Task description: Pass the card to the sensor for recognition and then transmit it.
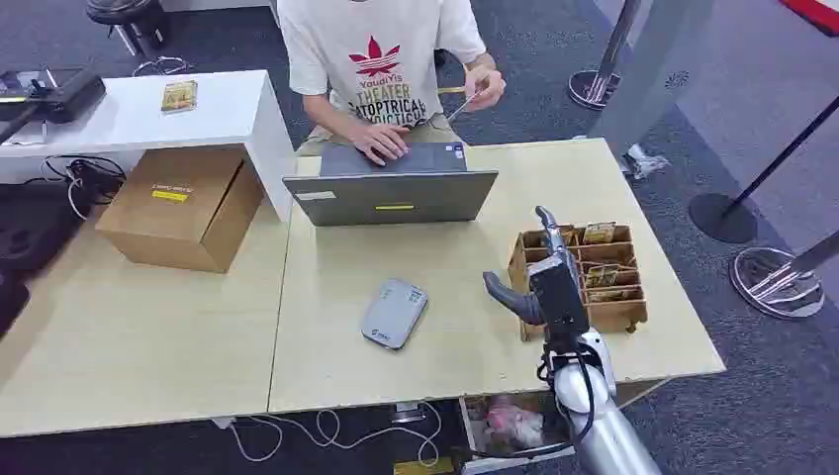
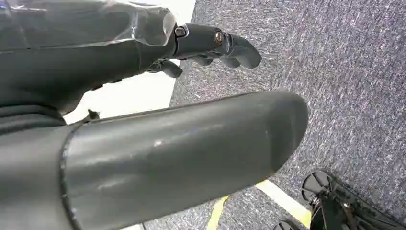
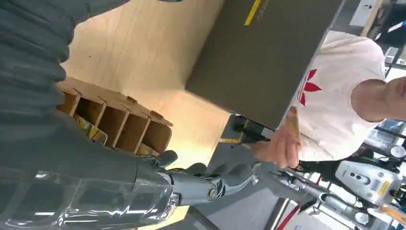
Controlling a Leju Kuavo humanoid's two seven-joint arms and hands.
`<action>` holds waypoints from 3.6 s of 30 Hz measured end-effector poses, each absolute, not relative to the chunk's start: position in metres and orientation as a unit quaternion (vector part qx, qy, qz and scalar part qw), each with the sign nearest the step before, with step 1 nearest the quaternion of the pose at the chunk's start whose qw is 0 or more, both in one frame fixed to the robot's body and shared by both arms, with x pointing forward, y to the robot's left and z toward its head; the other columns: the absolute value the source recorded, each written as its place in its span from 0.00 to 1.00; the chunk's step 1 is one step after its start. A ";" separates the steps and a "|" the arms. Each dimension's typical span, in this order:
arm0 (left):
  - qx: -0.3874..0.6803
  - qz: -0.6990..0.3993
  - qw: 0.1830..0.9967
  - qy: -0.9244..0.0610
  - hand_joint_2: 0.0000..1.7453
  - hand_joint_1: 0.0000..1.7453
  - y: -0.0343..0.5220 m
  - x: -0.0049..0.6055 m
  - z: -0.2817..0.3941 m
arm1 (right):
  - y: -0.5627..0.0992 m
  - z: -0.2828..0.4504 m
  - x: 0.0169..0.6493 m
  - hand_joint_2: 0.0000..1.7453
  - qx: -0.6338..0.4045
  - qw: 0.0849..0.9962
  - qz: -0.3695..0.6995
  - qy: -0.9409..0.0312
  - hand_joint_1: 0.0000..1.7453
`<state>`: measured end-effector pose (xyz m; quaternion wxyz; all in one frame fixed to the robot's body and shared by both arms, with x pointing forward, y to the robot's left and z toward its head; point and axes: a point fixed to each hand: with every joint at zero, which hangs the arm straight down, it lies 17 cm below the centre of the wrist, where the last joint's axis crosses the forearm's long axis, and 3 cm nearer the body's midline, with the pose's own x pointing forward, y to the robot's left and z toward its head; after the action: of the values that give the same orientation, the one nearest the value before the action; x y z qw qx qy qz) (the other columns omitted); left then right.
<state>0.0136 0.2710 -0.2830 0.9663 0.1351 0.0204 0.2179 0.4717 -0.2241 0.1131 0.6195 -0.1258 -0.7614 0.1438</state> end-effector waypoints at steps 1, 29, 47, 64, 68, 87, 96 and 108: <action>0.135 0.218 0.966 0.020 0.00 0.00 0.271 0.014 -0.283 | -0.224 0.113 0.472 1.00 -0.126 0.619 0.144 -0.761 0.00; 0.123 0.208 0.970 0.013 0.00 0.00 0.264 0.018 -0.283 | -0.206 0.180 0.498 1.00 -0.222 0.513 0.197 -0.806 0.00; 0.120 0.199 0.972 0.008 0.00 0.00 0.263 0.025 -0.283 | -0.183 0.231 0.524 1.00 -0.364 0.381 0.285 -0.801 0.00; 0.125 0.195 0.973 0.005 0.00 0.00 0.266 0.027 -0.283 | -0.140 0.249 0.564 1.00 -0.403 0.324 0.357 -0.778 0.21; 0.126 0.194 0.973 0.001 0.00 0.00 0.266 0.028 -0.283 | -0.142 0.247 0.568 1.00 -0.401 0.332 0.357 -0.776 0.88; 0.125 0.188 0.974 -0.021 0.00 0.00 0.269 0.036 -0.282 | -0.154 0.229 0.574 1.00 -0.392 0.360 0.356 -0.769 0.99; 0.127 0.191 0.973 -0.022 0.00 0.00 0.270 0.036 -0.282 | -0.155 0.227 0.575 1.00 -0.389 0.365 0.354 -0.768 1.00; 0.132 0.205 0.970 -0.018 0.00 0.00 0.266 0.034 -0.282 | -0.153 0.231 0.575 1.00 -0.378 0.368 0.346 -0.776 1.00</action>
<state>0.0336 0.2663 -0.2817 0.9698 0.1317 -0.0182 0.2046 0.5747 -0.1527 0.2314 0.3676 -0.3784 -0.7760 0.3457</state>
